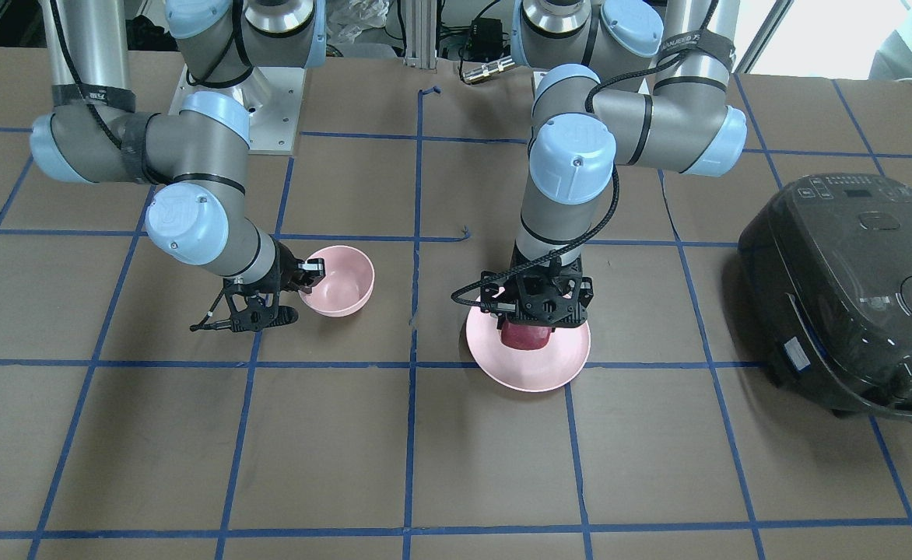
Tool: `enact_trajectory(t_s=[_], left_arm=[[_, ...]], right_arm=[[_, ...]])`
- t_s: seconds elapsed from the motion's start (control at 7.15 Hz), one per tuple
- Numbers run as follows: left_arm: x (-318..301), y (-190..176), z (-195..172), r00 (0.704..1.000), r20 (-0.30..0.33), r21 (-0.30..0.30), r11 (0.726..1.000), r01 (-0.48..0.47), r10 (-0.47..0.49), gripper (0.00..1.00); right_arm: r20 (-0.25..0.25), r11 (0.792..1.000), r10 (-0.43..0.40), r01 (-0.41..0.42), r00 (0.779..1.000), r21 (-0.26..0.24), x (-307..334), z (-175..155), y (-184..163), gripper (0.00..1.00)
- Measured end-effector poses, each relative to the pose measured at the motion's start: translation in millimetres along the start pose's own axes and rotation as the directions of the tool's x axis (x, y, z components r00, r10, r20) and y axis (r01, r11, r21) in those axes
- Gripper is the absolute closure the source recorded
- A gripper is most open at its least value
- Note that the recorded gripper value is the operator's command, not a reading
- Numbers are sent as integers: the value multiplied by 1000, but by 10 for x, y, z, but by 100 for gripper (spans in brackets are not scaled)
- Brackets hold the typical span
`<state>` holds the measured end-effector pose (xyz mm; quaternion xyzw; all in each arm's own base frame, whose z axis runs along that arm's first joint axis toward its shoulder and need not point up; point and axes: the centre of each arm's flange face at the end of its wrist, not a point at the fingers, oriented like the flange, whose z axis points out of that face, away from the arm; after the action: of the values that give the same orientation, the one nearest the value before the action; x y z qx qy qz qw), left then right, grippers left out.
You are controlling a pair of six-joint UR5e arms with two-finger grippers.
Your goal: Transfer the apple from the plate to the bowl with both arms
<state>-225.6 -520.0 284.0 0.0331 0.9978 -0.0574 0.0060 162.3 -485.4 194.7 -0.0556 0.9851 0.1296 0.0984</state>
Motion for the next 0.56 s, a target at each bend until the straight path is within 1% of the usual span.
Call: enact_trajectory(t_s=[0.28, 0.42, 0.56], left_arm=[[180, 2, -99, 1000, -25, 20, 1000, -2, 2, 87], [274, -1, -157, 999, -43, 29, 1000, 11, -10, 87], [410, 29, -193, 998, -56, 32, 999, 32, -30, 88]], right_arm=[[-15, 1000, 13, -13, 1000, 15, 39, -56, -14, 0], [-18, 999, 25, -24, 1000, 33, 69, -163, -26, 0], [-26, 997, 39, -37, 999, 65, 128, -402, -48, 0]])
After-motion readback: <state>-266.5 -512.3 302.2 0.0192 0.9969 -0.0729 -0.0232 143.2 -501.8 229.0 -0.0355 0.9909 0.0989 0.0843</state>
